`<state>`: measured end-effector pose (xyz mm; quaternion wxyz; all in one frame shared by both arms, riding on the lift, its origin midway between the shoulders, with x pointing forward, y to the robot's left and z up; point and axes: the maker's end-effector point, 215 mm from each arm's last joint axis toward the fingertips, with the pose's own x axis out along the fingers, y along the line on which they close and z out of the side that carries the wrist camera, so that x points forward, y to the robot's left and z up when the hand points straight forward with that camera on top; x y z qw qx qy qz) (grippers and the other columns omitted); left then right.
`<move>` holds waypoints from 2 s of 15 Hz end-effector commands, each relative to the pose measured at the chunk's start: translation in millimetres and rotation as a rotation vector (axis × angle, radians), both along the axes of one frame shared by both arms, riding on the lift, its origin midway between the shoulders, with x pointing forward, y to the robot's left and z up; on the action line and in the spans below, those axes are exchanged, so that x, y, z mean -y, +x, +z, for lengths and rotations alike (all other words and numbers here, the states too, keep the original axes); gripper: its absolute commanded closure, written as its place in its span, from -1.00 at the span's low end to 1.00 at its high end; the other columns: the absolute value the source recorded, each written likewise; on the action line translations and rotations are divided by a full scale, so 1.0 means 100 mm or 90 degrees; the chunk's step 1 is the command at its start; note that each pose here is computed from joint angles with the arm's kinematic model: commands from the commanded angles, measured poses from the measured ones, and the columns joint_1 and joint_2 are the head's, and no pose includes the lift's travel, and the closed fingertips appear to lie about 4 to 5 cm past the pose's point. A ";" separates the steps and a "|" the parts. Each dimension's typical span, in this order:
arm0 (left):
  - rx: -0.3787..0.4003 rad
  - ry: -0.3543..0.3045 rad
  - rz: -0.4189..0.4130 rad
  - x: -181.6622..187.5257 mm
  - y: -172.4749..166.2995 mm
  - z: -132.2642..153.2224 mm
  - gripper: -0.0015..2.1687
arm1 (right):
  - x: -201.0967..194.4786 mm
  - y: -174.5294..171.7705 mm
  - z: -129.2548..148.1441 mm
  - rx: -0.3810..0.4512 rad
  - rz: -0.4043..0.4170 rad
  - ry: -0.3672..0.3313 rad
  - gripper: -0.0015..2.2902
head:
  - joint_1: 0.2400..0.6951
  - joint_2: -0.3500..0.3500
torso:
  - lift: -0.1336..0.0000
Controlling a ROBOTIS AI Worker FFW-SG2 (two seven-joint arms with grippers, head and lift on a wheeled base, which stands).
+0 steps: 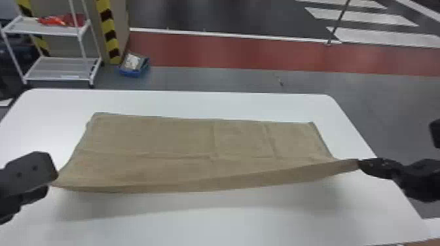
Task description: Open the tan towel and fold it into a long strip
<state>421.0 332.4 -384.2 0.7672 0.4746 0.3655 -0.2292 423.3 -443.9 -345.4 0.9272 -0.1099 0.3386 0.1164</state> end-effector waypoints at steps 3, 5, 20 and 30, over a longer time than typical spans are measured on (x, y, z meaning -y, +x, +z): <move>0.037 -0.009 -0.012 0.17 0.27 0.23 0.90 | -0.02 0.20 0.06 0.011 -0.004 0.013 0.25 | 1.00 -0.43 | -0.87; 0.045 -0.009 -0.010 0.17 0.34 0.26 0.90 | 0.00 0.29 0.07 0.013 -0.008 0.014 0.25 | 1.00 -0.45 | -0.87; 0.023 -0.023 0.016 0.31 1.67 0.18 0.98 | 0.08 1.19 0.01 -0.029 -0.048 0.018 0.25 | 1.00 -0.42 | -0.87; 0.024 -0.007 0.009 0.32 2.44 0.05 0.98 | 0.06 1.64 -0.09 -0.079 -0.065 0.027 0.25 | 0.93 -0.38 | -0.87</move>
